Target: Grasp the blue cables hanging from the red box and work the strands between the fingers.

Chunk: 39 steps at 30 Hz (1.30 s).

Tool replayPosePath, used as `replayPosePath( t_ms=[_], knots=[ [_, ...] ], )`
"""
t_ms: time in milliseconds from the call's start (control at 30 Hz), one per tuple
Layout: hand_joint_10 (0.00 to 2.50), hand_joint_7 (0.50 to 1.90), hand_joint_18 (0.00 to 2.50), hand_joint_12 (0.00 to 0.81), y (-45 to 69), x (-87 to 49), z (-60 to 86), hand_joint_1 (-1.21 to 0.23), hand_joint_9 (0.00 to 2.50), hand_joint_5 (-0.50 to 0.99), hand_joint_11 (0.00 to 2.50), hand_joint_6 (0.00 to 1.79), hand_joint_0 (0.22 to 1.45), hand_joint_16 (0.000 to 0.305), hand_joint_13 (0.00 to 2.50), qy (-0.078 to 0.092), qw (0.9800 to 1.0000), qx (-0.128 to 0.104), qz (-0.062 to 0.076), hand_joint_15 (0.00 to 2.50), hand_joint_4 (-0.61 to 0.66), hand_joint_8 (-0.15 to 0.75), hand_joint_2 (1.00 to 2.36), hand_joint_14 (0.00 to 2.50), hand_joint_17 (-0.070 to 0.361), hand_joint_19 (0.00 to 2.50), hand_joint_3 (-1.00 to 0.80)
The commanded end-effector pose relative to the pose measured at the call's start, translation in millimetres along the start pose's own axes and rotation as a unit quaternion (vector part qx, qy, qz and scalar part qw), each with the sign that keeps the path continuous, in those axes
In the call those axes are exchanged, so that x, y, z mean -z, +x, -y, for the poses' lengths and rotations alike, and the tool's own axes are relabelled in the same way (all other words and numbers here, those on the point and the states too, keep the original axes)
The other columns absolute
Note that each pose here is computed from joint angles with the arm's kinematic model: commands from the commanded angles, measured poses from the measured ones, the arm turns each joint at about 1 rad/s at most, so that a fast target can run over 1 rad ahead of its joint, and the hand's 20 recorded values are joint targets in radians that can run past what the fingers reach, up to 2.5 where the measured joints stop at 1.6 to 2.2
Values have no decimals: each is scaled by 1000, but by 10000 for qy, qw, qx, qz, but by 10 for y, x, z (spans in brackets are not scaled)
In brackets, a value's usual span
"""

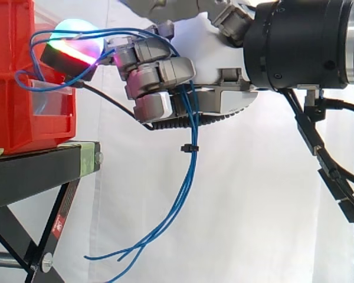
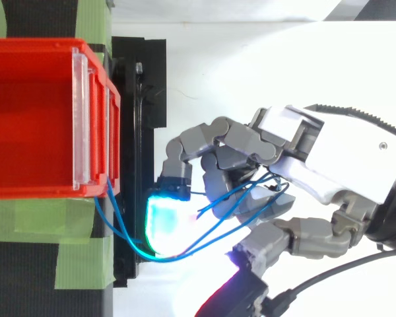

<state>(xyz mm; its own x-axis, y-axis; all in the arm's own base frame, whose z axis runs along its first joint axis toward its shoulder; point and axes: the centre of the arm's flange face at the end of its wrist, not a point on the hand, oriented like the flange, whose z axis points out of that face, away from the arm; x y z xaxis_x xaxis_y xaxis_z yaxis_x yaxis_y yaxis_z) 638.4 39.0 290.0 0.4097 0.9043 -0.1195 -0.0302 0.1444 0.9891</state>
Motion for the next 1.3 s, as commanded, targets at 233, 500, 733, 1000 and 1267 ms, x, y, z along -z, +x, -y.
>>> replayPosePath(
  t_ms=[233, 500, 733, 1000, 1267],
  knots=[
    [2500, 988, 1373, 418, 0, 0, -1, -855, 674, -333, 2465, 1275, 1002, 45, 998, -1, 10000, 11, 0, 1322, 250, 376, 1000, 2500, 102, 1281, -1000],
    [2500, 965, 1373, 418, 0, 0, -1, -853, 674, -363, 2465, 1333, 731, 45, 998, -1, 10000, 11, 0, 1322, 250, 376, 1000, 2500, 102, 1281, -1000],
    [2500, 947, 1373, 418, 0, 0, -1, -833, 674, -335, 2465, 1350, 589, 45, 998, -1, 10000, 11, 0, 1322, 311, 376, 1000, 2500, 102, 1281, -1000],
    [2500, 925, 1373, 418, -2, 0, 0, -918, 674, -500, 2465, 1273, 656, 45, 998, 1, 10000, 11, 8, 1322, 191, 376, 1000, 2500, 102, 1281, -1000],
    [2500, 922, 1373, 418, -3, 0, 0, -924, 674, -482, 2465, 1238, 685, 45, 998, 3, 10000, 11, 15, 1322, 180, 376, 1000, 2500, 102, 1281, -1000]
  ],
)
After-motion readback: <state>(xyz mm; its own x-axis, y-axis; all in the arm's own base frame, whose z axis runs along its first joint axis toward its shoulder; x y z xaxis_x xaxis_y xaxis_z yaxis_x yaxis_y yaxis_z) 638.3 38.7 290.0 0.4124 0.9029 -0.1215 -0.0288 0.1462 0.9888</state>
